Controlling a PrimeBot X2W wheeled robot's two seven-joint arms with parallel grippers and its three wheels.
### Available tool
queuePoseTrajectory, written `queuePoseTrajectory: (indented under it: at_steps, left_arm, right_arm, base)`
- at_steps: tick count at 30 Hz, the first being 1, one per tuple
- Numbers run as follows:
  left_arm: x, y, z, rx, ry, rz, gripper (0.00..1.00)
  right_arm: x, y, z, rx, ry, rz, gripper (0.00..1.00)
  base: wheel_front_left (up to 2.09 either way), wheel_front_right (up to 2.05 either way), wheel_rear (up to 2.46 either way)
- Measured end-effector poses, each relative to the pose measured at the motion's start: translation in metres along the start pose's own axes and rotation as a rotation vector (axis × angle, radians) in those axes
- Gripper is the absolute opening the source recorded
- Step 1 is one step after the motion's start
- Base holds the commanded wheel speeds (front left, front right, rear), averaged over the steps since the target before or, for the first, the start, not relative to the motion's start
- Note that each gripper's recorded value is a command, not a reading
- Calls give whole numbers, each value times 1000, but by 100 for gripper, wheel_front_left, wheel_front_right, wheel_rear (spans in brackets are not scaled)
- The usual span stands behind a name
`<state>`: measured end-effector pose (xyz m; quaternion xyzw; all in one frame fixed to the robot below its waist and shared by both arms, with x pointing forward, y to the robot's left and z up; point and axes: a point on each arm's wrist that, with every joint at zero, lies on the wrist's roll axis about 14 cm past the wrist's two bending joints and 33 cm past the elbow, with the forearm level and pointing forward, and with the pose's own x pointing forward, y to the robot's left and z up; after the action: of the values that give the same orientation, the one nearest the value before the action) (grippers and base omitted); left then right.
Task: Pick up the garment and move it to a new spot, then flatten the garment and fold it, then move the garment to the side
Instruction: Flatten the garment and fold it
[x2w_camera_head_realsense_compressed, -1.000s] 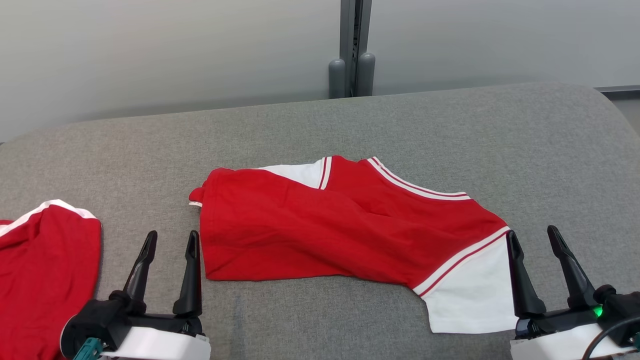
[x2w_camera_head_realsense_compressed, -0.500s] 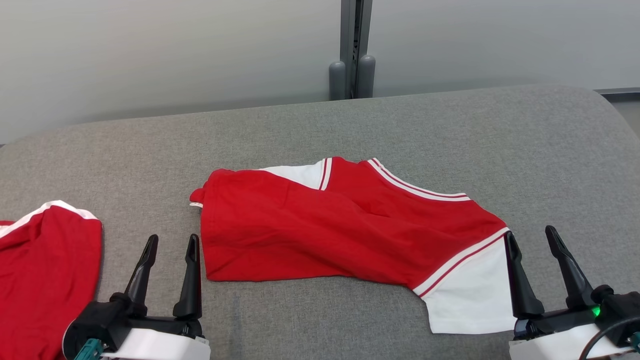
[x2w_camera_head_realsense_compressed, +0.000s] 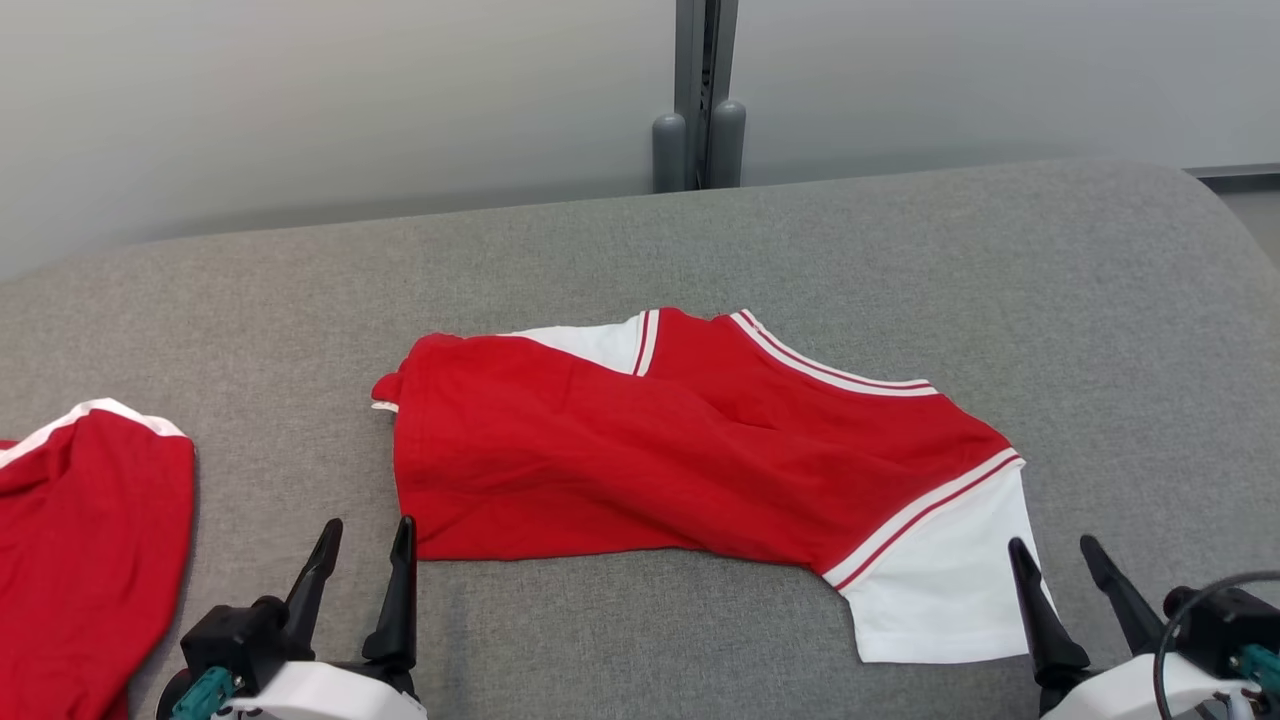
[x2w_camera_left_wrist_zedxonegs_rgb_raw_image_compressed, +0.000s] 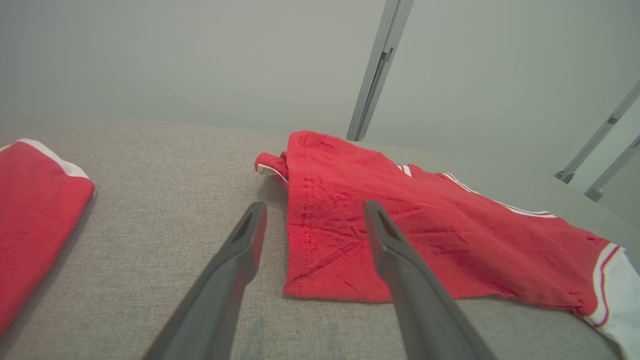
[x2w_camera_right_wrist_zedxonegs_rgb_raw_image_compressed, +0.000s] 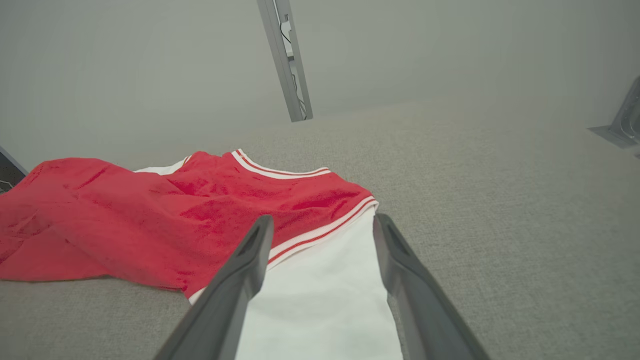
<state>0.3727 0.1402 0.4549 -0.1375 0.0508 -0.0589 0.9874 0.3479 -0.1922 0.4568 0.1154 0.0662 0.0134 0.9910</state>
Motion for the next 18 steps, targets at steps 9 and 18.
queuePoseTrajectory:
  at_steps: [9,18]
  left_arm:
    - [9,18,-42,-1,239,42,100]
    - [7,26,-66,29,421,52,100]
  right_arm:
    - [-5,-21,-55,35,375,-52,100]
    - [-12,-26,-74,91,547,-88,100]
  base:
    - [0,0,0]
    - [0,0,0]
